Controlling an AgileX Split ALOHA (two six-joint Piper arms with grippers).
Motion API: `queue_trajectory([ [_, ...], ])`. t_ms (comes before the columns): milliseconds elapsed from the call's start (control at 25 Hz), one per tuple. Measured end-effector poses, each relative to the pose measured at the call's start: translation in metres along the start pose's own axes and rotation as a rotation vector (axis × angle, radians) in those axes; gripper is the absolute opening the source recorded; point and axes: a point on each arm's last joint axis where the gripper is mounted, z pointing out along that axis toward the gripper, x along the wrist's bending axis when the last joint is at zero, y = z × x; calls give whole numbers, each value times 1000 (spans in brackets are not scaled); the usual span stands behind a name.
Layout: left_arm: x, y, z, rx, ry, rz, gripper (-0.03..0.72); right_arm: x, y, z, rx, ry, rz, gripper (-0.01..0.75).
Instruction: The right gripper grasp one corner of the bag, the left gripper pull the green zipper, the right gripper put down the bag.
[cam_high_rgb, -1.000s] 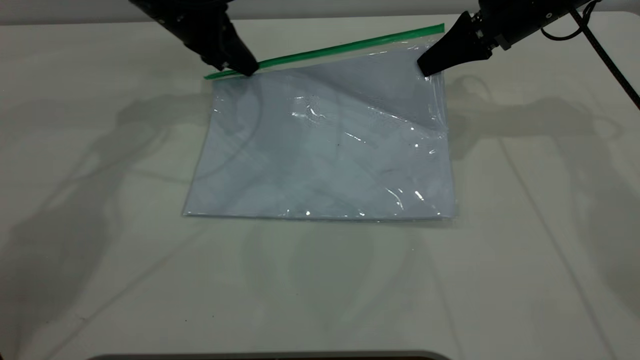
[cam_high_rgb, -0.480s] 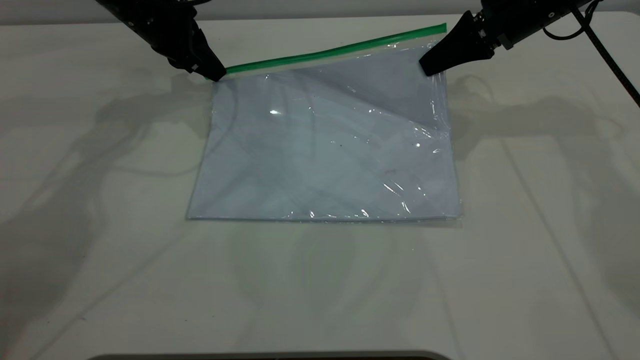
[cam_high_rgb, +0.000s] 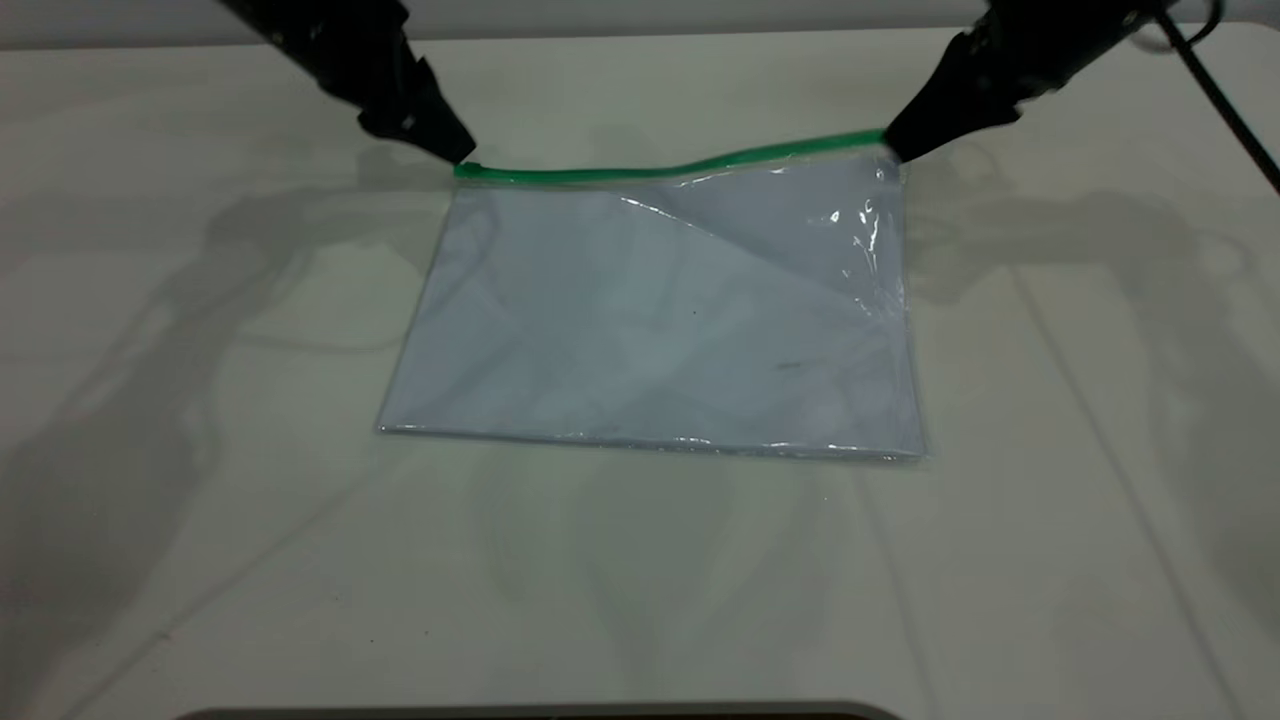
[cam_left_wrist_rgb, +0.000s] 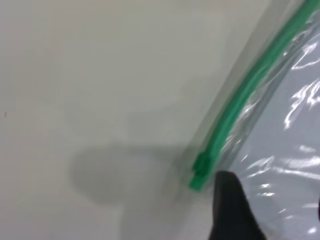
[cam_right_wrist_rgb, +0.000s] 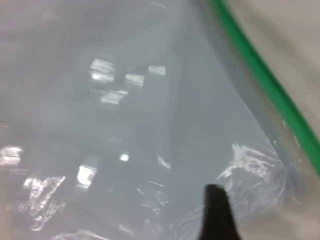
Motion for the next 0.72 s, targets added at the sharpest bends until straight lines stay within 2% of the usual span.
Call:
queue_trajectory([
  [40, -1, 10, -10, -14, 6, -5, 508, -3, 4, -9, 27, -60, 5, 592],
  [120, -5, 33, -35, -47, 22, -18, 515, -2, 17, -39, 77, -158, 16, 604],
  [240, -14, 68, -87, -97, 59, -38, 515, 11, 43, -92, 107, -273, 20, 564],
  [320, -23, 88, -128, -113, 88, -68, 515, 28, 64, -135, 85, -340, 26, 527],
  [480, -49, 112, -210, -98, 140, -157, 515, 74, 92, -215, -2, -417, 93, 489],
  [600, -75, 118, -271, -58, 198, -220, 515, 120, 101, -272, -58, -423, 148, 485],
  [720, -104, 115, -325, 9, 266, -298, 515, 159, 99, -309, -63, -392, 223, 483],
])
